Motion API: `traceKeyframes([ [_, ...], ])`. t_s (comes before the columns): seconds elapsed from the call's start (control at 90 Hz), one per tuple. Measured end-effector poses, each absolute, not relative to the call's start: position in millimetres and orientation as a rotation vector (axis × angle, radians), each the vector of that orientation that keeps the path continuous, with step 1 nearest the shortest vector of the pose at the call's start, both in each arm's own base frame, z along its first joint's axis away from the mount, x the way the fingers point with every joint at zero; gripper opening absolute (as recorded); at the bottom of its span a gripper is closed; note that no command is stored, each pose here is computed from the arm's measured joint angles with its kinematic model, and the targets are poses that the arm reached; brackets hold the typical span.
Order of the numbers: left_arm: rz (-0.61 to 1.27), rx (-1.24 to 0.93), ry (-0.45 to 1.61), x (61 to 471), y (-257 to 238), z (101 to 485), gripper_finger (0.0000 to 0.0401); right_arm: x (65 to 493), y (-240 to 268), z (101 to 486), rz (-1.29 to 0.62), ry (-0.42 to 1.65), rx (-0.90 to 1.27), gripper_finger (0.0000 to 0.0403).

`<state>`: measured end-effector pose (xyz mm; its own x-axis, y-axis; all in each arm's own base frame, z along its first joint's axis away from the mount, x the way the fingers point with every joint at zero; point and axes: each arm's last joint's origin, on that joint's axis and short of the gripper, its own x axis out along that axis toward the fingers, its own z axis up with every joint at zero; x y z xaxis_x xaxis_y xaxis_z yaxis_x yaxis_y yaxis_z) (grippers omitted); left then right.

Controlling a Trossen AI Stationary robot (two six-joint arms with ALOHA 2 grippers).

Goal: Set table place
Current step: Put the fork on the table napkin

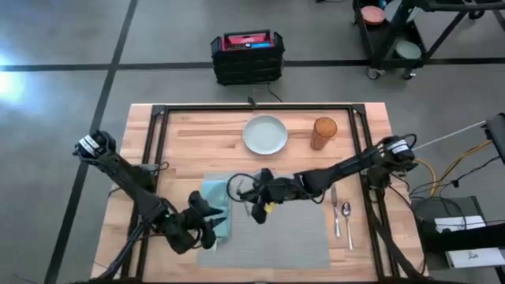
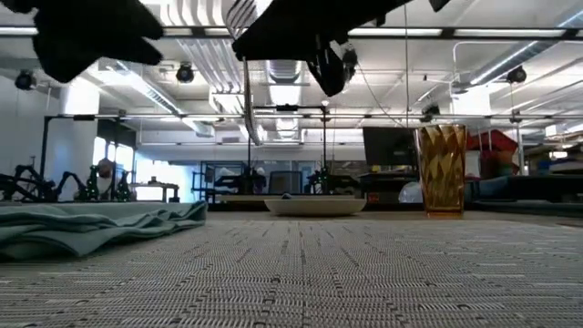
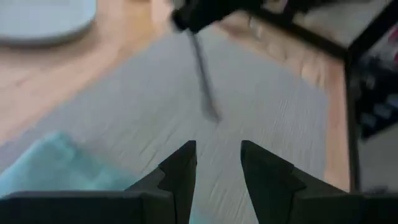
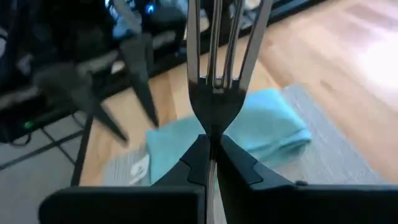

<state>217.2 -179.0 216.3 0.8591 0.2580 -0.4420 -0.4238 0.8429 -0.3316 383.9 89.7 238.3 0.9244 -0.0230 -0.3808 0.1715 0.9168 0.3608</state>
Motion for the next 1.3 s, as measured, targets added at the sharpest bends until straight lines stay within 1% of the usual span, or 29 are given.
traceKeyframes([
  [0.178,0.439,-0.436,0.287,234,-172,204,0.0113,387,89,248,-0.112,0.290,0.367,0.0003],
  [0.444,0.478,-0.396,0.230,256,-158,200,0.0113,387,89,247,-0.118,0.290,0.350,0.0003],
  [0.922,0.548,-0.405,0.187,273,-135,203,0.0112,389,89,241,-0.137,0.295,0.338,0.0003],
  [0.967,0.550,-0.399,0.188,273,-135,203,0.0106,389,89,240,-0.140,0.301,0.336,0.0003],
  [1.022,0.548,-0.388,0.188,274,-134,204,0.0087,389,89,240,-0.140,0.302,0.336,0.0003],
  [1.122,0.543,-0.384,0.189,274,-135,204,0.0030,390,89,239,-0.141,0.299,0.340,0.0003],
  [1.167,0.542,-0.381,0.191,274,-135,204,0.0012,390,89,239,-0.145,0.301,0.348,0.0003],
  [1.3,0.530,-0.383,0.198,274,-135,205,0.0004,389,89,239,-0.142,0.310,0.347,0.0005],
])
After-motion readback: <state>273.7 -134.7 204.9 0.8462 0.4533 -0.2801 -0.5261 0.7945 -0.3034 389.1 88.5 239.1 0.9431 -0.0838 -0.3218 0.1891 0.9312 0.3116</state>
